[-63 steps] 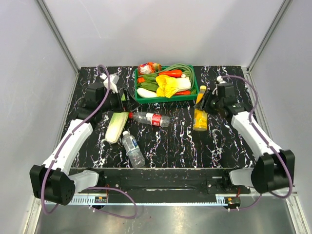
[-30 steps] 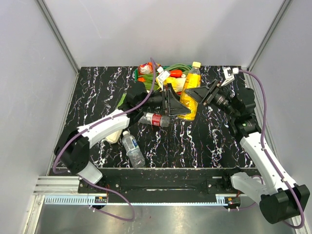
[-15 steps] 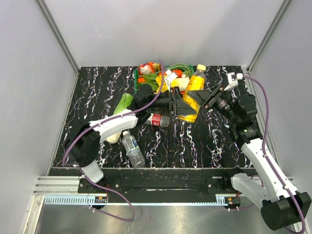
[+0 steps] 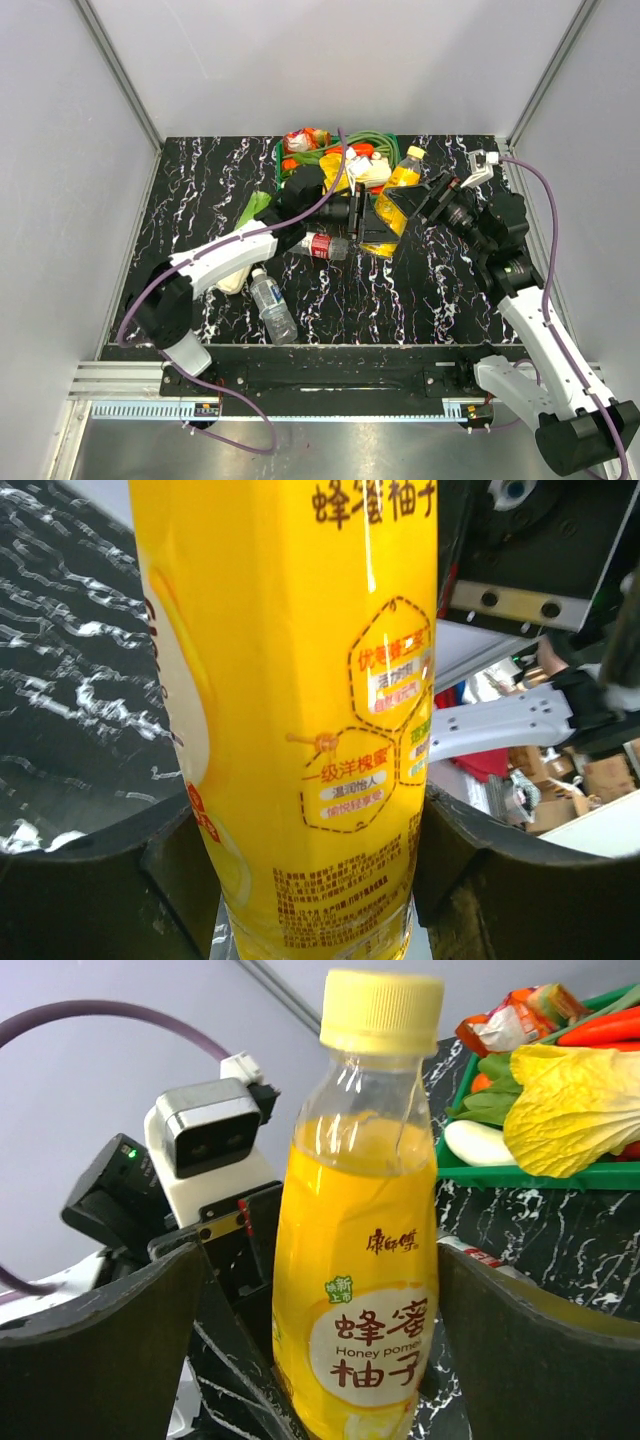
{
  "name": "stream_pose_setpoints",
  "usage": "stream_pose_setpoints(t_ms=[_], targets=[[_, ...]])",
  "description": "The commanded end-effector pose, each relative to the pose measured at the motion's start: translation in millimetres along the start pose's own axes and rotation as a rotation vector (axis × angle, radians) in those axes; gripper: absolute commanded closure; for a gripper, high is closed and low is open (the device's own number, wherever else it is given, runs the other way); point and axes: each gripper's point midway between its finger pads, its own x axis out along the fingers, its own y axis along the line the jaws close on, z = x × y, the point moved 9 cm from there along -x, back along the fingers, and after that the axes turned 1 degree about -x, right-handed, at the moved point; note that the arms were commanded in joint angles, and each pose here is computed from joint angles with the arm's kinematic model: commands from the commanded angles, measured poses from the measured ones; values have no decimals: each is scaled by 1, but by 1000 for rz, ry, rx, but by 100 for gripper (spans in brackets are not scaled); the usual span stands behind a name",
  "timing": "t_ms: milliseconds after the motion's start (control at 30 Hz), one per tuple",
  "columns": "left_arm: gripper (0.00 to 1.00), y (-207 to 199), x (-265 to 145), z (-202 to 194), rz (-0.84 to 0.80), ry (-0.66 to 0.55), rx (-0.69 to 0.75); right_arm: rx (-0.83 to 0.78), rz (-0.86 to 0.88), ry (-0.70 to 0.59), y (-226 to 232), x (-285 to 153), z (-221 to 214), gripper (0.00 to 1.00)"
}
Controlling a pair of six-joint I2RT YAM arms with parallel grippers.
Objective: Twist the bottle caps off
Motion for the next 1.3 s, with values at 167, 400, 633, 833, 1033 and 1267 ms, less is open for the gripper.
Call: stream_pose_setpoints(t_ms=[167, 400, 633, 833, 1033, 1267], targets=[[64, -21, -57, -3, 405, 72, 220, -25, -86, -33, 8, -3, 15, 0], [62, -16, -99, -41, 684, 133, 222, 54, -59, 28, -2, 17, 8, 0], [62, -18, -118, -81, 837, 118, 193, 58, -74, 64, -6, 25, 6, 0], [62, -11, -113, -101, 945, 164, 200, 99, -78, 212, -10, 46, -17, 0], [62, -12, -105, -111, 1004, 181, 211, 150, -115, 316, -21, 62, -49, 6], [62, -13, -107, -121, 1033, 201, 194, 196, -77, 319, -21, 69, -64, 21]])
